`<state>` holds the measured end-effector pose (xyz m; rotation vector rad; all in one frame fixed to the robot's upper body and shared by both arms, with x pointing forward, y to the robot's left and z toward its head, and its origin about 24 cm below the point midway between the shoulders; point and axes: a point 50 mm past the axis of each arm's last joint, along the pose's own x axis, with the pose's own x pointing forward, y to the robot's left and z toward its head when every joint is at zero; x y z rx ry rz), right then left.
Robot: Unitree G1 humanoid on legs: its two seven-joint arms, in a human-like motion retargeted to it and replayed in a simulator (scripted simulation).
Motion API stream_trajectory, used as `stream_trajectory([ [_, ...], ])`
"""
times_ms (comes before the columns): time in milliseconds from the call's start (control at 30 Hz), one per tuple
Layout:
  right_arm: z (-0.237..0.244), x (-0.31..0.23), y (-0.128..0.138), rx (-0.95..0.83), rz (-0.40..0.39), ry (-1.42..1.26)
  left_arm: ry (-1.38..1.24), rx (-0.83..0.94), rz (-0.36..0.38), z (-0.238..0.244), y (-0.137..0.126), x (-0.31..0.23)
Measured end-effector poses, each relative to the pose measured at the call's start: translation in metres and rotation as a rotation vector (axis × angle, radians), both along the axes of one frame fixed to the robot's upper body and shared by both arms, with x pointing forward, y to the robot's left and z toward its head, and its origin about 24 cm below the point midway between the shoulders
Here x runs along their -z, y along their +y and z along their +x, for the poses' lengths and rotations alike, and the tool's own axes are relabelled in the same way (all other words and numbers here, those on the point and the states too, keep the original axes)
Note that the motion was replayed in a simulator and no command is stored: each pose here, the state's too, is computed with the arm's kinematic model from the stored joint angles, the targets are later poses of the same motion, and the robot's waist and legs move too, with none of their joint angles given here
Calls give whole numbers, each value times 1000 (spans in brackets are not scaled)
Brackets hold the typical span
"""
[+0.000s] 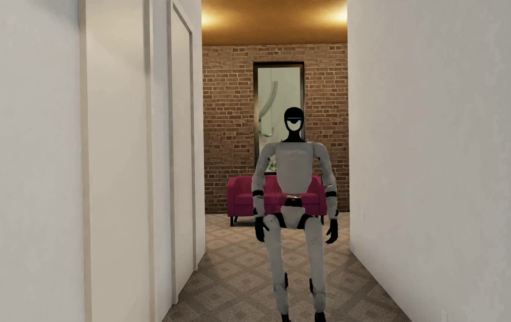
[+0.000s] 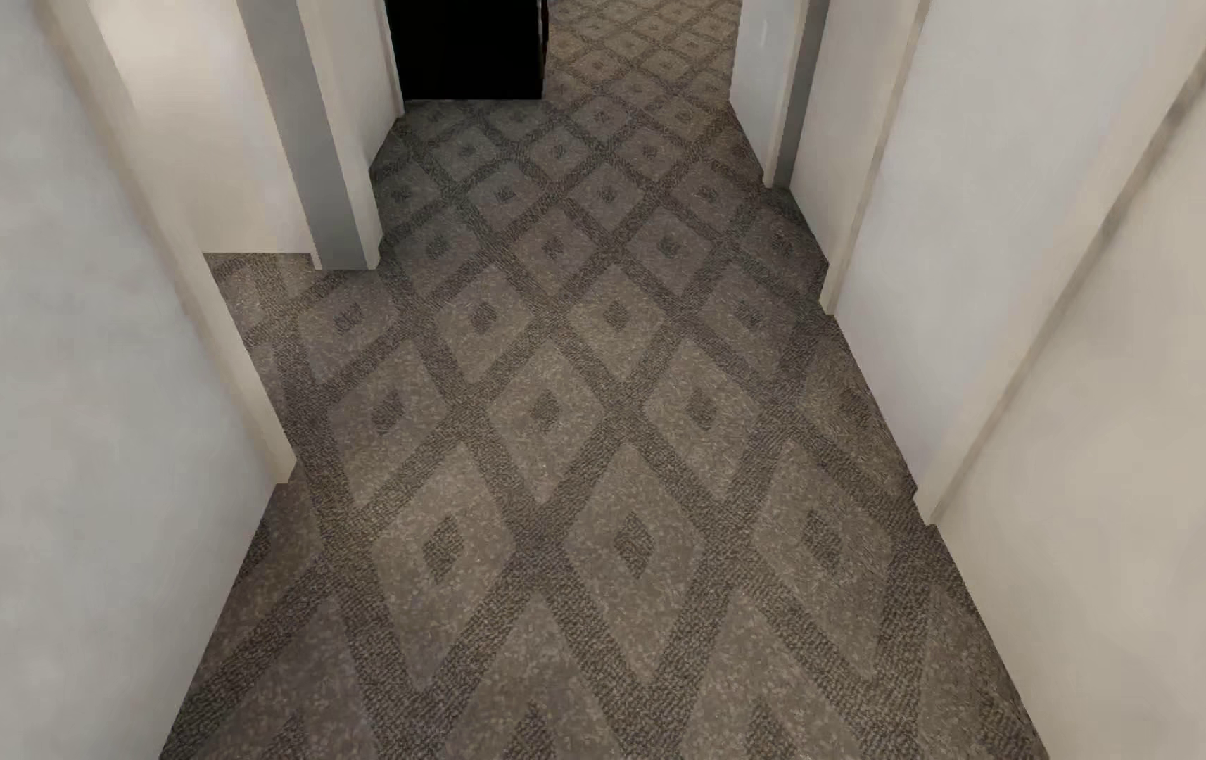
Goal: Move towards the dark pink sofa
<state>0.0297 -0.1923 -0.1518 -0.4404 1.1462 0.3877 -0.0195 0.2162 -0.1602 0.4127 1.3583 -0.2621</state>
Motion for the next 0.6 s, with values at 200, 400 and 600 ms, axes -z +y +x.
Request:
stream_trajectory([
  [200,96,-50,-15,102,36,-409,176,-54,-33,-77,-16,-10],
  [400,29,-6,-14,157,-17,-100,177,20,-31,-62,-15,-3],
  [600,-44,5,-36,102,-118,155,-197,-37,32,43,22,-18],
])
